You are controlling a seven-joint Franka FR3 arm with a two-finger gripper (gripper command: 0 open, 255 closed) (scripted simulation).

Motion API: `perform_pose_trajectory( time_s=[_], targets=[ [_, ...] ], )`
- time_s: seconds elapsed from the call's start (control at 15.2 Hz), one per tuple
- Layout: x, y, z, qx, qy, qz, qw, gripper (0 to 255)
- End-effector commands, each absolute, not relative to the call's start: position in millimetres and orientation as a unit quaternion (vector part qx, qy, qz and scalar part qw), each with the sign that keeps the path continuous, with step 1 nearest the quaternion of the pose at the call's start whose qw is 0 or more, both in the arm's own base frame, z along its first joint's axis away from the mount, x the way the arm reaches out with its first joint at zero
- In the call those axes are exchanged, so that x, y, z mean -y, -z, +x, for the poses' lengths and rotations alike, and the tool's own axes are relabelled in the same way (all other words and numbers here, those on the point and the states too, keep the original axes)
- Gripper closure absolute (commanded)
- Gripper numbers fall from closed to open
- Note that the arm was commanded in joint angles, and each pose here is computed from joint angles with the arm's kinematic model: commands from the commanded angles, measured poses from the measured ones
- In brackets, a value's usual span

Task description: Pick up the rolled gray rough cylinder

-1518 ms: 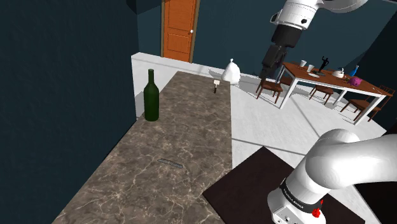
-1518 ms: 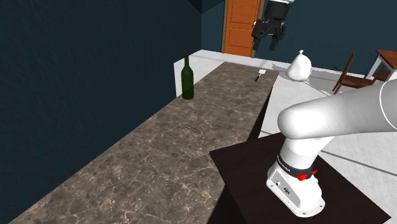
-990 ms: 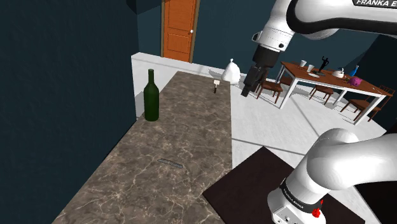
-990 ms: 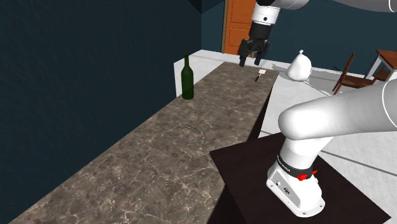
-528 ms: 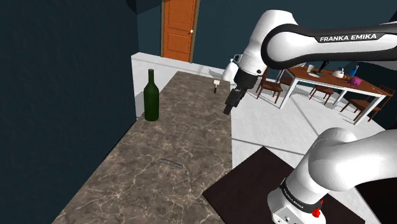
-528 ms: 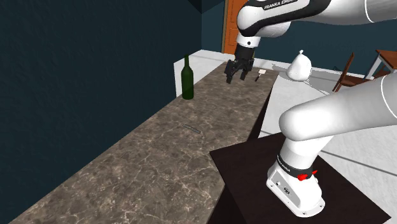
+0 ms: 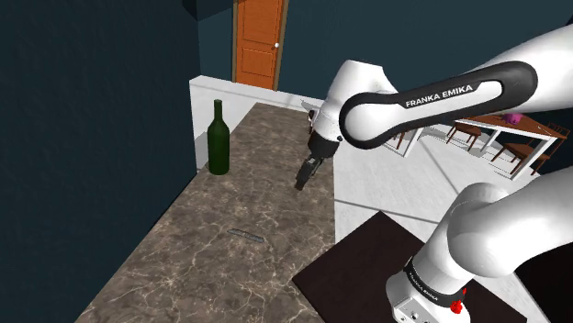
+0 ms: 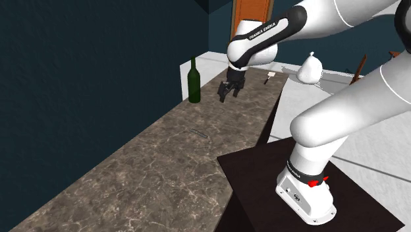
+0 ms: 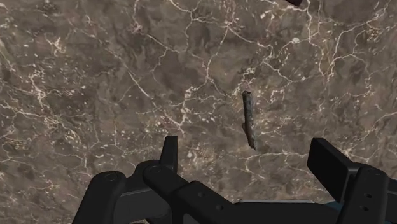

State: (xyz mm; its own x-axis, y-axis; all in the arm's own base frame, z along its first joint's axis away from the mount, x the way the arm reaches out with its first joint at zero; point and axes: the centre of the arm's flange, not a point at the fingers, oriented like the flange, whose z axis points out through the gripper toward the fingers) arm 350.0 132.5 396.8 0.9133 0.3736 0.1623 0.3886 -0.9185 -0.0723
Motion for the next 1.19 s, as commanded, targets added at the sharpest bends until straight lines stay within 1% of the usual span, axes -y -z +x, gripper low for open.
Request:
perform_pose_trajectory(
  time_s=[0.0,1.12],
  targets=[
    [-145,-375,358,0.206,0.081,-0.974,0.050,0],
    [-260,-194,416,0.294,0.134,-0.946,0.032,0]
  ],
)
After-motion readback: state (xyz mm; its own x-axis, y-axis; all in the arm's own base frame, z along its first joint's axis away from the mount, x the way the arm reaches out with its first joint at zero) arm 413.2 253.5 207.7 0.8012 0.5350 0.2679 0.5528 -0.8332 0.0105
